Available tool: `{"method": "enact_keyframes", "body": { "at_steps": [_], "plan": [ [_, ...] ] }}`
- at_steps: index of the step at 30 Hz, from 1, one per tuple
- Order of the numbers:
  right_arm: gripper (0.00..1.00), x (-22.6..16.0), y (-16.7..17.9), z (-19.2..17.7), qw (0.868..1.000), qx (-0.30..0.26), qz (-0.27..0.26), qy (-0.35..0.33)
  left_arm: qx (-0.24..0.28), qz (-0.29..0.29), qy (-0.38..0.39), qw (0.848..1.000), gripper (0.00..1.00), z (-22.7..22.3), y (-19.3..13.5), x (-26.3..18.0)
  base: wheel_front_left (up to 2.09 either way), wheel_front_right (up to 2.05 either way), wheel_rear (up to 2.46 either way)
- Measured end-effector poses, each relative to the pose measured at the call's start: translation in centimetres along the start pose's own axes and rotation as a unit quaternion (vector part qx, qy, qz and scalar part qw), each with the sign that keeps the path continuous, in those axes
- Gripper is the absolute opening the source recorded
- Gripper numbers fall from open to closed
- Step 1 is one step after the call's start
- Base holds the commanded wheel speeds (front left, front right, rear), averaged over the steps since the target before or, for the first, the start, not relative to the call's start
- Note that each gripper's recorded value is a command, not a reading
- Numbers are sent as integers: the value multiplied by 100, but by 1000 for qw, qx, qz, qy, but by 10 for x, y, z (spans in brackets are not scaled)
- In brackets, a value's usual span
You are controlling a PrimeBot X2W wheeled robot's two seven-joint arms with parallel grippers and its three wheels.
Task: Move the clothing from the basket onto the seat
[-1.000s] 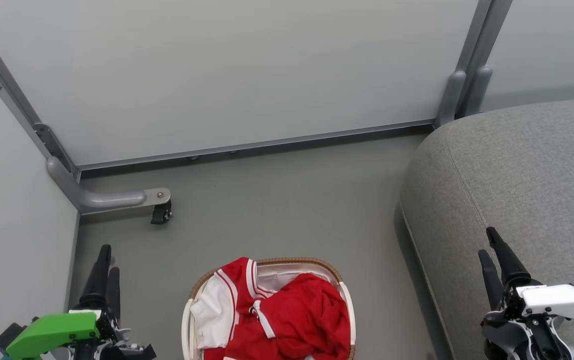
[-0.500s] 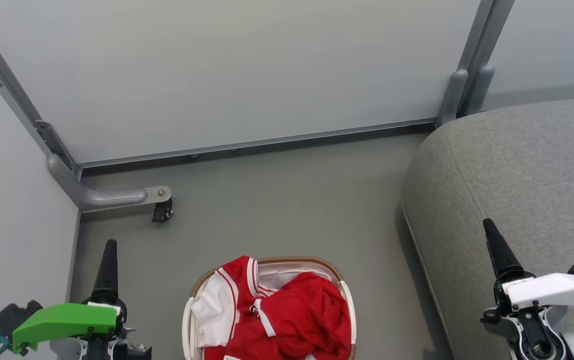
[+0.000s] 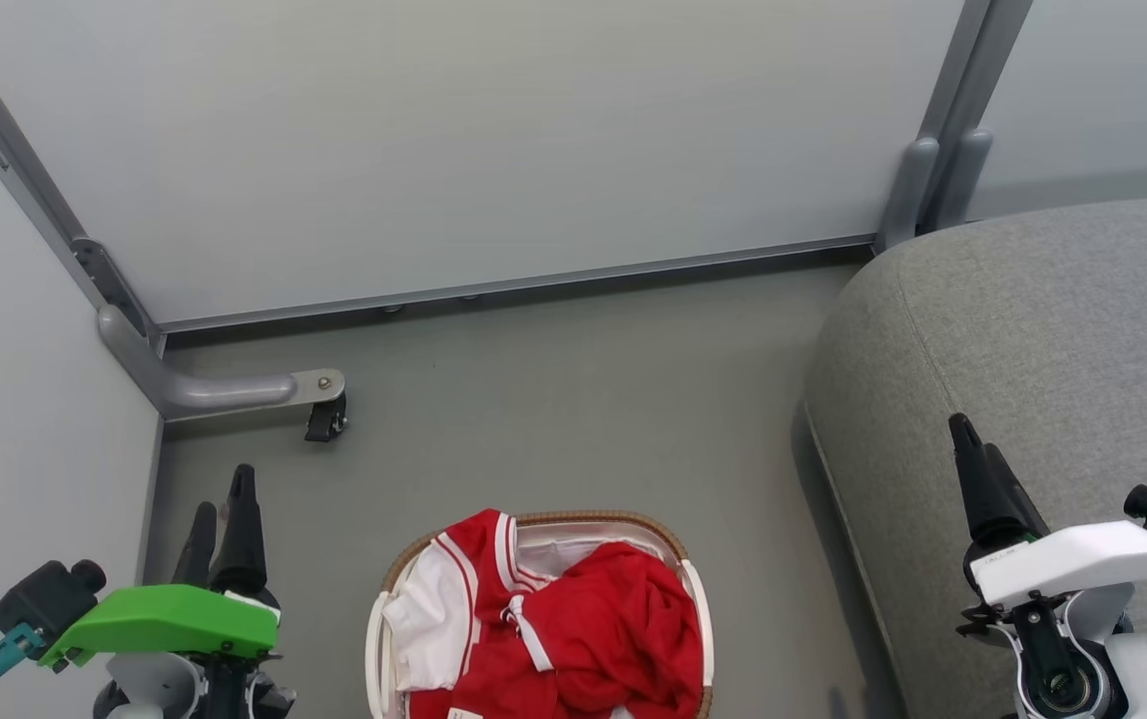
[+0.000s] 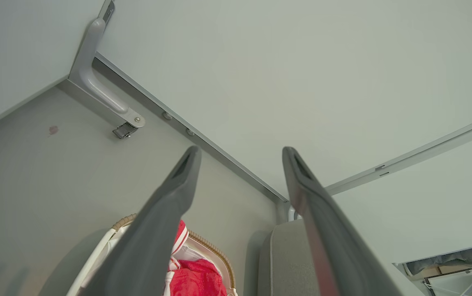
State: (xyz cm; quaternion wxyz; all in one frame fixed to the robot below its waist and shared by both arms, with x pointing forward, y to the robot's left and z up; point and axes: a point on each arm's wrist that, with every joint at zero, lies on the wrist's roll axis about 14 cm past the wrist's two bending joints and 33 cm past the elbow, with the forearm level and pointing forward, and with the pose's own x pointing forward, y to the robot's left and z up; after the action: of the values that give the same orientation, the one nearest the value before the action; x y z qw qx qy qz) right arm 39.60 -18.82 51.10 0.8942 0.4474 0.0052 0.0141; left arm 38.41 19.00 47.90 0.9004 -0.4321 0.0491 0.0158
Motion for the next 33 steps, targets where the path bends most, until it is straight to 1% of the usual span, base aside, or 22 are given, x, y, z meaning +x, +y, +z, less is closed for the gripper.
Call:
{"method": "enact_keyframes", "body": {
  "at_steps": [6,17,21,24,29,33],
  "plan": [
    [100,1,3,-3,998,-57,8,5,75,7,10,997,100,-4,3,0,0,0,0],
    [100,3,7,-13,990,-136,20,16,156,10,24,987,100,-14,5,1,0,0,0],
    [100,3,5,-18,986,-165,20,22,189,12,29,981,100,-17,8,2,0,0,0],
    [100,6,9,-20,984,-173,26,22,209,12,31,977,100,-19,8,3,0,0,0],
    [100,10,14,-19,977,-208,38,19,243,7,28,970,100,-19,6,5,0,0,0],
    [100,12,14,-20,969,-242,42,21,269,4,26,963,100,-19,4,7,0,0,0]
  ]
}}
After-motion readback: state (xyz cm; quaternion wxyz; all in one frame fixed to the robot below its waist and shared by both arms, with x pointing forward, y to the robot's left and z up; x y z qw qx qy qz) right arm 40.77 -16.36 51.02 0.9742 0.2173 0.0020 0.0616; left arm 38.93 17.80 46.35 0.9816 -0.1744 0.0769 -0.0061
